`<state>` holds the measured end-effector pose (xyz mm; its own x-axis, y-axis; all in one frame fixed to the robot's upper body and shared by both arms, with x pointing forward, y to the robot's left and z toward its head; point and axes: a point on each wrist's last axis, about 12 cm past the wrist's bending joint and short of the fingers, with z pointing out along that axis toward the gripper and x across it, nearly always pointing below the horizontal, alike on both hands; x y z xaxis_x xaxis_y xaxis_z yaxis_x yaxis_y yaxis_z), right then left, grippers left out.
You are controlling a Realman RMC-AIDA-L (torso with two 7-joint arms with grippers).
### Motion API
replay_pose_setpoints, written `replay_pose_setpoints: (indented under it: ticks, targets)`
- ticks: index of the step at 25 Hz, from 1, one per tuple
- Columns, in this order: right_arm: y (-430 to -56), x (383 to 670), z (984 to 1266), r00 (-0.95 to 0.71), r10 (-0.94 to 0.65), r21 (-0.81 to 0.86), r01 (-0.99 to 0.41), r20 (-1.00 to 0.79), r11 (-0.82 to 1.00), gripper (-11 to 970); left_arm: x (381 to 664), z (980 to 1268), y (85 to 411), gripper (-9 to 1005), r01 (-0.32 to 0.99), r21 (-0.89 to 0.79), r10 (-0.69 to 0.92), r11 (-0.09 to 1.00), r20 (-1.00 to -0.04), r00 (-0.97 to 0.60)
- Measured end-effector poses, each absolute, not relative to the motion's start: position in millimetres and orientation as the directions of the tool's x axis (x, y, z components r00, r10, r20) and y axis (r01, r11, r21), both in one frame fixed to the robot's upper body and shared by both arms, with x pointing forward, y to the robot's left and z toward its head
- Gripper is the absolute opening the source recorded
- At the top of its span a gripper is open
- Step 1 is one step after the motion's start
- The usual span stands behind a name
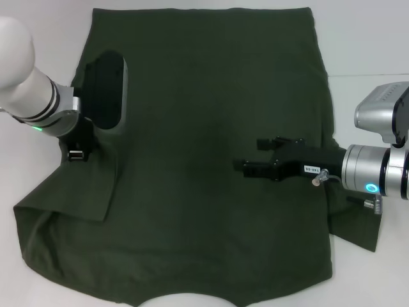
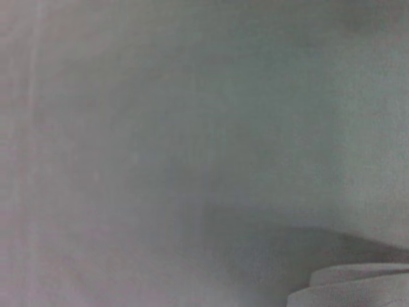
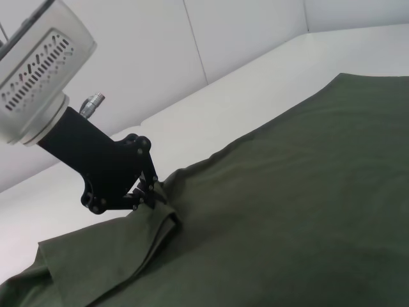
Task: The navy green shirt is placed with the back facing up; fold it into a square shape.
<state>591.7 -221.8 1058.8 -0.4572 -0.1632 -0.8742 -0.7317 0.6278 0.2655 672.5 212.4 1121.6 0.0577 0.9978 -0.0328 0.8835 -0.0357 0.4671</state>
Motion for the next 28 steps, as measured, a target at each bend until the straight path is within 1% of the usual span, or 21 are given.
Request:
replay_pose_setpoints:
  ticks: [1,3,5,14,17,23,28]
  targets:
    - [-222,592,1059,-0.457,-0.163,0.266,-0.732,-0.874,0.628,886,673,1123,214,8,0.881,0.471,0.998,-0.028,-0.04,0.053]
    - [-222,592,1059,-0.457,-0.163,0.265,-0.732,-0.874,0.628,886,674,1125,216,2,0.877,0.48,0.998,-0.015,-0.052,0.046]
    - [-222,592,1059,-0.457,-0.163,0.266,-0.732,-0.874,0.628,886,675,1130,224,2,0.869,0.494,0.996,0.012,-0.084,0.033]
    - [-222,591,1058,-0.467,-0.157,0.277,-0.726,-0.87,0.629,885,677,1135,241,3,0.858,0.512,0.993,0.023,-0.109,0.039]
    - [-222,591,1057,-0.471,-0.15,0.282,-0.722,-0.869,0.631,885,675,1138,246,2,0.869,0.495,0.991,0.025,-0.124,0.043]
    - [-222,591,1057,-0.473,-0.133,0.29,-0.714,-0.871,0.638,884,674,1143,249,2,0.876,0.481,0.983,0.032,-0.175,0.06]
    - [-221,591,1057,-0.474,-0.132,0.293,-0.714,-0.87,0.636,884,672,1137,251,3,0.881,0.471,0.983,0.038,-0.178,0.053]
